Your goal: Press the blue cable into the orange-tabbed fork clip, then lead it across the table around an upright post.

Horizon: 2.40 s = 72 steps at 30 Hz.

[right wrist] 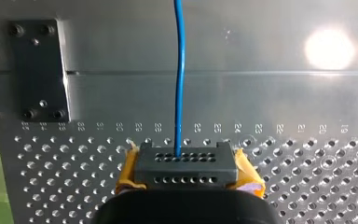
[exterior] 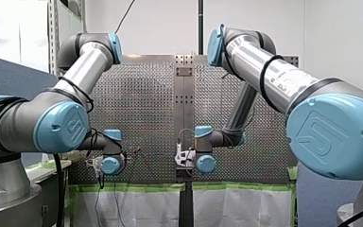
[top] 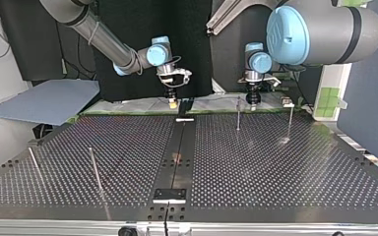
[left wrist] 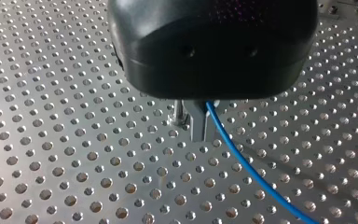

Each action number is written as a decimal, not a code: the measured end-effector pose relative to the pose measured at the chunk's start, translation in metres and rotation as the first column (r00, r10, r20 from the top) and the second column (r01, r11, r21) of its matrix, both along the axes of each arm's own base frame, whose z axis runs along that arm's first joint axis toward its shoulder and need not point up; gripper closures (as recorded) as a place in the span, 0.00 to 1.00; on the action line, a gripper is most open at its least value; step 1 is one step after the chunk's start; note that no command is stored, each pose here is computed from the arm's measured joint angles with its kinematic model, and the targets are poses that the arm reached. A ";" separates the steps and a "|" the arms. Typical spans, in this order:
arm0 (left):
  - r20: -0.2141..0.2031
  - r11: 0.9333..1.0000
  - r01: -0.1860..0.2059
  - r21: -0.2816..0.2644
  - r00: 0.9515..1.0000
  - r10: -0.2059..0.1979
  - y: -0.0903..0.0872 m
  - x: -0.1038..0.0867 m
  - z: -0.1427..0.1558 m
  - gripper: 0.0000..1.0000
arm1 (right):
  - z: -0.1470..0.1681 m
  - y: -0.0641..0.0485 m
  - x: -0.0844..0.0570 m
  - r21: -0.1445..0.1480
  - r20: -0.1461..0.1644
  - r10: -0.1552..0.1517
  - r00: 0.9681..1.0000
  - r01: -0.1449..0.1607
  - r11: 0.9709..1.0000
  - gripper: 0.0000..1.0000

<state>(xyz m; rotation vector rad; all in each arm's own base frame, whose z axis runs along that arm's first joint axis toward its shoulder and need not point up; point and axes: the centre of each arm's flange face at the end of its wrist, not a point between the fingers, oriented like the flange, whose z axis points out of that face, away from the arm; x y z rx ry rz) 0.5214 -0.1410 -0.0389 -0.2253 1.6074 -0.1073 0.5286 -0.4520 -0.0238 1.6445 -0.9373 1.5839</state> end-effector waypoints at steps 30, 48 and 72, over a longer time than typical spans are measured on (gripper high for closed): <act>-0.019 0.999 0.006 -0.045 1.000 -0.007 0.021 0.015 -0.002 0.75 | 0.004 -0.023 -0.006 -0.007 0.003 -0.011 1.000 0.011 1.000 1.00; -0.140 0.998 0.059 0.005 0.988 -0.058 0.026 0.028 -0.010 0.05 | 0.004 -0.022 -0.006 -0.003 0.000 -0.008 1.000 0.008 1.000 1.00; -0.311 0.987 0.151 -0.054 0.937 -0.160 0.026 -0.024 -0.017 0.05 | 0.003 -0.022 -0.006 -0.001 -0.004 -0.008 1.000 0.008 1.000 1.00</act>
